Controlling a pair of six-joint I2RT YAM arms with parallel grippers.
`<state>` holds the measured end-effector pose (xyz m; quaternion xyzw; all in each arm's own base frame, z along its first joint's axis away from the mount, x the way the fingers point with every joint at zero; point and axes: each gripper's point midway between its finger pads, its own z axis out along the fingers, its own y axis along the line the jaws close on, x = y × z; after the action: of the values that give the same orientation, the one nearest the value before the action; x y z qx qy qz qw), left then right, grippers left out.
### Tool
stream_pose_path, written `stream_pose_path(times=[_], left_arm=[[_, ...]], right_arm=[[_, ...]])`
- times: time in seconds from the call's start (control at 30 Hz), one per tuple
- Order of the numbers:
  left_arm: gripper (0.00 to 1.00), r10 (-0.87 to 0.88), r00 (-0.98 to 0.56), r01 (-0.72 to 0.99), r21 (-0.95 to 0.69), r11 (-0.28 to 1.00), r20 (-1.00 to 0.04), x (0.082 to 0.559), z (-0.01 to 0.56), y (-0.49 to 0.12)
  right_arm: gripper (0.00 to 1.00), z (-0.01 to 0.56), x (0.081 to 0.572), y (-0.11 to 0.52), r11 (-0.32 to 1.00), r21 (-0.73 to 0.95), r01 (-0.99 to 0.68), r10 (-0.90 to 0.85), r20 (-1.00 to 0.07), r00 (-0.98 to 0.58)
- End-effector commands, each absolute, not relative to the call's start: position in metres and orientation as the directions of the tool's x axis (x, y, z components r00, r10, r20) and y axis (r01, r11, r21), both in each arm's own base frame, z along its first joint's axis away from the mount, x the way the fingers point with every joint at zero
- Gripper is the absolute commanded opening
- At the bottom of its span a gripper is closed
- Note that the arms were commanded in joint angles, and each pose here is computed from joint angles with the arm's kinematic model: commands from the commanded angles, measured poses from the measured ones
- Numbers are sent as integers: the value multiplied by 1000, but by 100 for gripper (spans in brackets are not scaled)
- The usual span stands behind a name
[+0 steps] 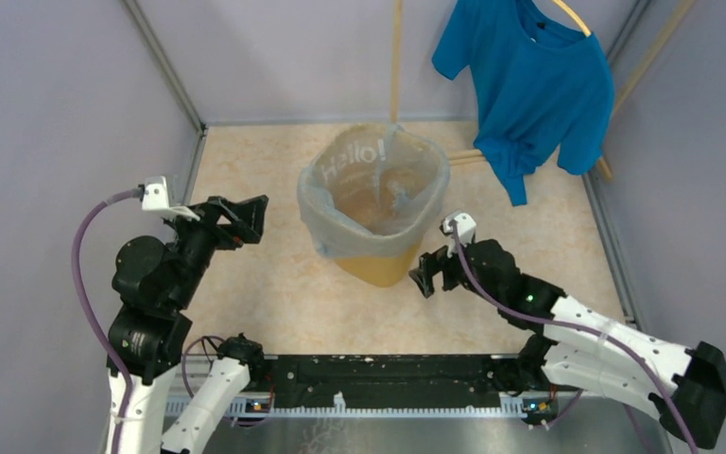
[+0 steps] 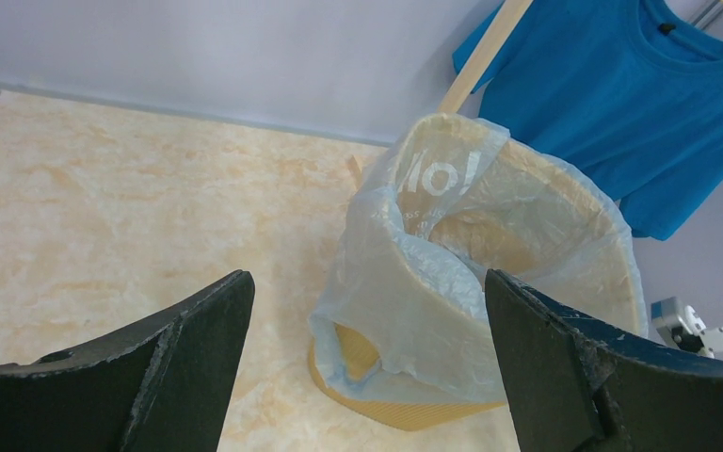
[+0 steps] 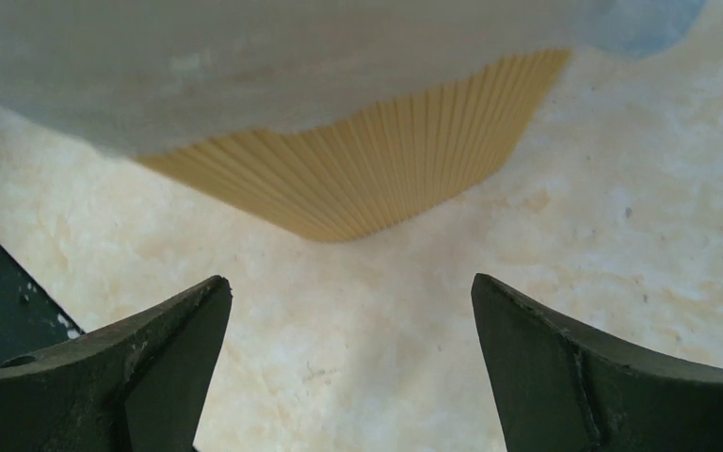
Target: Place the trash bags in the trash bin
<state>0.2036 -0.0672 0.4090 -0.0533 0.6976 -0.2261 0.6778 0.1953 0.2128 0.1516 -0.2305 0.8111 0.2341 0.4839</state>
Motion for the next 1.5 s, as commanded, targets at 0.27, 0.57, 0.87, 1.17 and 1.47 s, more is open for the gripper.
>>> stream_pose_path(times=[0.27, 0.57, 0.87, 1.17, 1.47], left_arm=[[98, -363, -72, 238, -369, 898, -929, 204, 398, -67], [98, -319, -53, 220, -322, 921, -946, 204, 395, -61], [98, -298, -16, 155, -297, 942, -954, 194, 394, -44], [99, -256, -5, 145, -254, 956, -967, 191, 392, -40], [99, -287, -43, 195, -290, 937, -957, 195, 378, -54]], right_arm=[[99, 202, 267, 278, 796, 262, -546, 139, -957, -256], [99, 196, 307, 315, 841, 280, -463, 173, -950, -260], [99, 199, 362, 359, 877, 381, -292, 322, -918, -232], [99, 186, 362, 437, 822, 258, -507, 166, -961, -221], [99, 203, 344, 426, 810, 159, -564, 84, -984, -157]])
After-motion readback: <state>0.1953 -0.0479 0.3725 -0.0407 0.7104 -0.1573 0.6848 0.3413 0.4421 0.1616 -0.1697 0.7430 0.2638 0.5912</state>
